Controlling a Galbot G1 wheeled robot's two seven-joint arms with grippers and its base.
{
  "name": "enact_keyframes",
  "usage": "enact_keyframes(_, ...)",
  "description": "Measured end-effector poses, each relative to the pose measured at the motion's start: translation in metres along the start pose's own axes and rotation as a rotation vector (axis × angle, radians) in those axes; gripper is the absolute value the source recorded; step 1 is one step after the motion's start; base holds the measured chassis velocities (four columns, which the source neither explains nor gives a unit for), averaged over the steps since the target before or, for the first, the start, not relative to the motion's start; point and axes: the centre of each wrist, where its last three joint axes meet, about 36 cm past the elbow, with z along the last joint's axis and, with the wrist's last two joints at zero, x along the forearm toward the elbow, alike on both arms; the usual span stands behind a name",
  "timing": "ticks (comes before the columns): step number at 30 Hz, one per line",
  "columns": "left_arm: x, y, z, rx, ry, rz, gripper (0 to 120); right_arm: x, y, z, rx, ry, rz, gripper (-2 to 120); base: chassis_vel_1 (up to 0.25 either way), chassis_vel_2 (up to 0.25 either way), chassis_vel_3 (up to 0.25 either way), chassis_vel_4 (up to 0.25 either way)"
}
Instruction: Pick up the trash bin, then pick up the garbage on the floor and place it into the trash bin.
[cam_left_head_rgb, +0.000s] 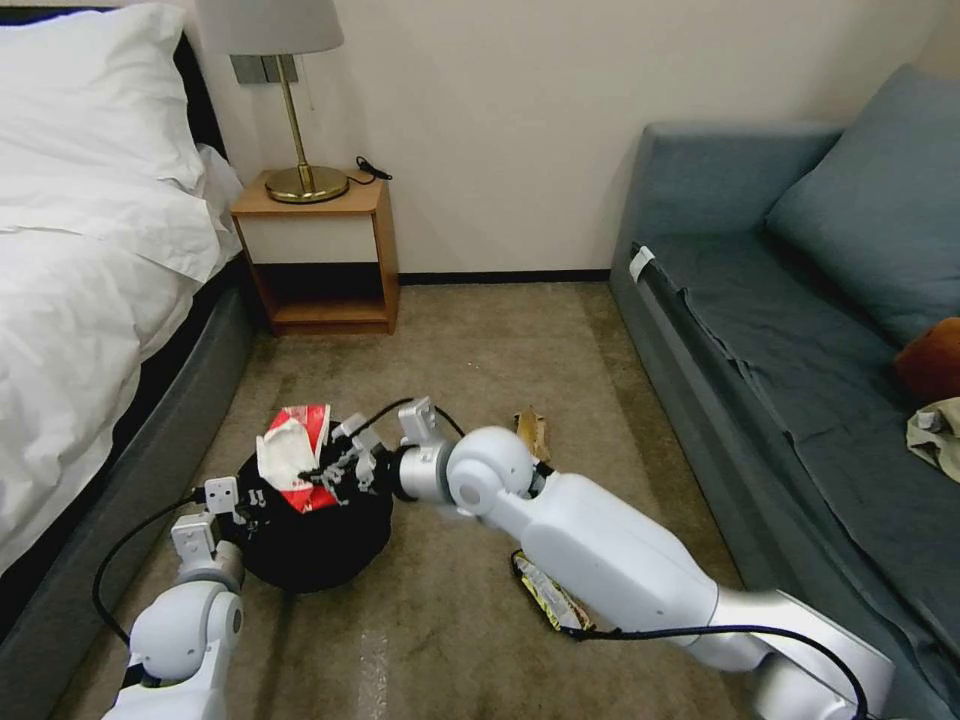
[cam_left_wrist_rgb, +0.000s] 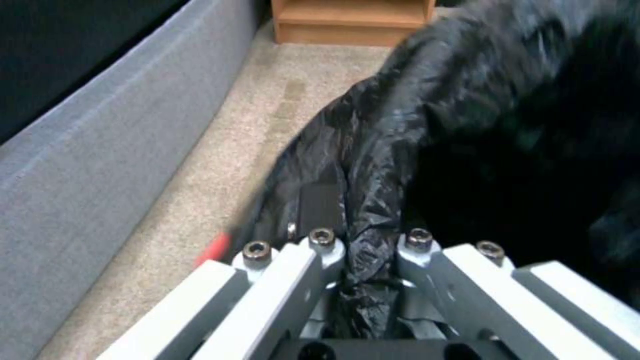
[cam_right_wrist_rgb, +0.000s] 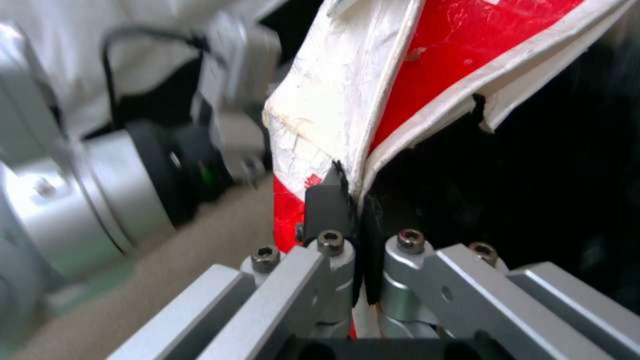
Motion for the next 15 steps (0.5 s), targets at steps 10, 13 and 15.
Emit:
enact_keyframes(10,-0.001,0.002,-0.005,-0.013,-0.007,0.01,1,-0.019,-0.027,0.018,0.006,0.019,0.063,0,0.0,0.0,0.0,0.0)
enact_keyframes(13,-0.002,0.003,-0.005,-0.014,-0.008,0.013,1,-0.02,-0.03,0.02,0.009,0.021,0.076,0,0.0,0.0,0.0,0.0)
enact_keyframes(15,-0.002,0.003,-0.006,-0.015,-0.008,0.013,1,-0.021,-0.031,0.02,0.012,0.023,0.081,0,0.0,0.0,0.0,0.0)
